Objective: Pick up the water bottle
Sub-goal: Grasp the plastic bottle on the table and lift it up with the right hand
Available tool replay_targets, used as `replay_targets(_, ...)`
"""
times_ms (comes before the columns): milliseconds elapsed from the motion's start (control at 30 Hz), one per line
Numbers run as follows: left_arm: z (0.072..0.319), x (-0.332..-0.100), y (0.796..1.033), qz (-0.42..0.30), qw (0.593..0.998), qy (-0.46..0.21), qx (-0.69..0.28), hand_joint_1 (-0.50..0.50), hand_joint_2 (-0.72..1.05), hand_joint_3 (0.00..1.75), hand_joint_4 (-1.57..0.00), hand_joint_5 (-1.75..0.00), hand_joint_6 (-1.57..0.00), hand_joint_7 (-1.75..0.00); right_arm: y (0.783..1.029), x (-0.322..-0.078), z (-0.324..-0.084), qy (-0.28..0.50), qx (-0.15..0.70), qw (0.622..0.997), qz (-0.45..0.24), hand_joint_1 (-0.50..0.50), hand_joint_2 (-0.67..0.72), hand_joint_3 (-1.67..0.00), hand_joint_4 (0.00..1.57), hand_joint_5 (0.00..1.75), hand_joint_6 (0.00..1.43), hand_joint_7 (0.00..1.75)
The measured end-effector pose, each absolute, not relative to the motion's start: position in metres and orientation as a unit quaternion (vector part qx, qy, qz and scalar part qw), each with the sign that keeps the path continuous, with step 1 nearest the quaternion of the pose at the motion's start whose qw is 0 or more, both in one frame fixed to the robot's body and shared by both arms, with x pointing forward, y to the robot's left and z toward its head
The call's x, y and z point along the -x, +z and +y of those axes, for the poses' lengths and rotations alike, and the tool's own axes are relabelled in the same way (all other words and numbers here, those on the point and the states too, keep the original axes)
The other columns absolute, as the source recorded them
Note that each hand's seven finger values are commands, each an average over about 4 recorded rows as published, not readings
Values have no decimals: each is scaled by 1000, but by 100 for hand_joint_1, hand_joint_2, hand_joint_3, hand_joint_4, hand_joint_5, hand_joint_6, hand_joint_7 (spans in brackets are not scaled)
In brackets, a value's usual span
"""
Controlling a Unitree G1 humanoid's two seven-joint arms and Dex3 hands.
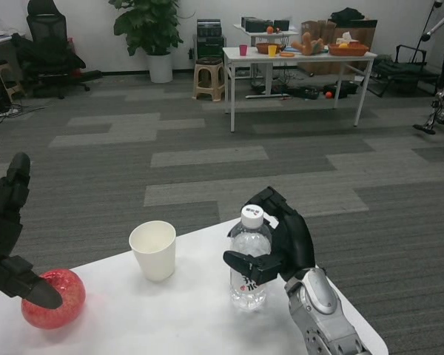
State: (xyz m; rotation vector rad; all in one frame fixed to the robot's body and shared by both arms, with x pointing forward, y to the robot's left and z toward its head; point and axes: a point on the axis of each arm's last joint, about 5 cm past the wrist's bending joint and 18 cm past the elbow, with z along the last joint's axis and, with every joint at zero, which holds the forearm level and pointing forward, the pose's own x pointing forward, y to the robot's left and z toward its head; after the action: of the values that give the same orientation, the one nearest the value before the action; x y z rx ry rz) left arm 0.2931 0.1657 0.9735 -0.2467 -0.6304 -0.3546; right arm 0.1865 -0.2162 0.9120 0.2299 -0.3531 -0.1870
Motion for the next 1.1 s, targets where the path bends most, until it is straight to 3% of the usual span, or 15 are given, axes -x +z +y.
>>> replay_targets(33,166,-293,974,-308,928,-173,120,-50,-55,9,0,0,0,0,911,-186,-216,-93,-114,974,-173,50,4,-103,10,75,5,141)
replay_targets(100,166,-293,974,-308,928,-174,118,-50,-55,9,0,0,0,0,908,-186,-217,-95,-113,975,-167,49,1,-99,0,34,0,110)
replay_targets(167,165,-293,973,-308,928,-174,118,-50,-55,9,0,0,0,0,906,-185,-217,-97,-111,976,-159,47,-5,-95,0,5,0,65)
replay_targets(233,165,-293,973,-308,928,-174,118,-50,-55,9,0,0,0,0,903,-184,-216,-96,-109,977,-154,46,-10,-95,0,0,0,35)
replay_targets(267,165,-293,973,-308,928,-174,118,-50,-55,9,0,0,0,0,902,-183,-216,-95,-108,978,-150,46,-10,-95,0,0,0,28)
replay_targets(633,165,-293,973,-308,928,-174,116,-50,-53,9,0,0,0,0,893,-180,-210,-86,-106,981,-135,42,-16,-111,0,0,0,7)
replay_targets(1100,165,-293,973,-307,928,-174,116,-50,-55,9,0,0,0,0,886,-180,-207,-80,-96,985,-121,34,-22,-131,0,0,0,2)
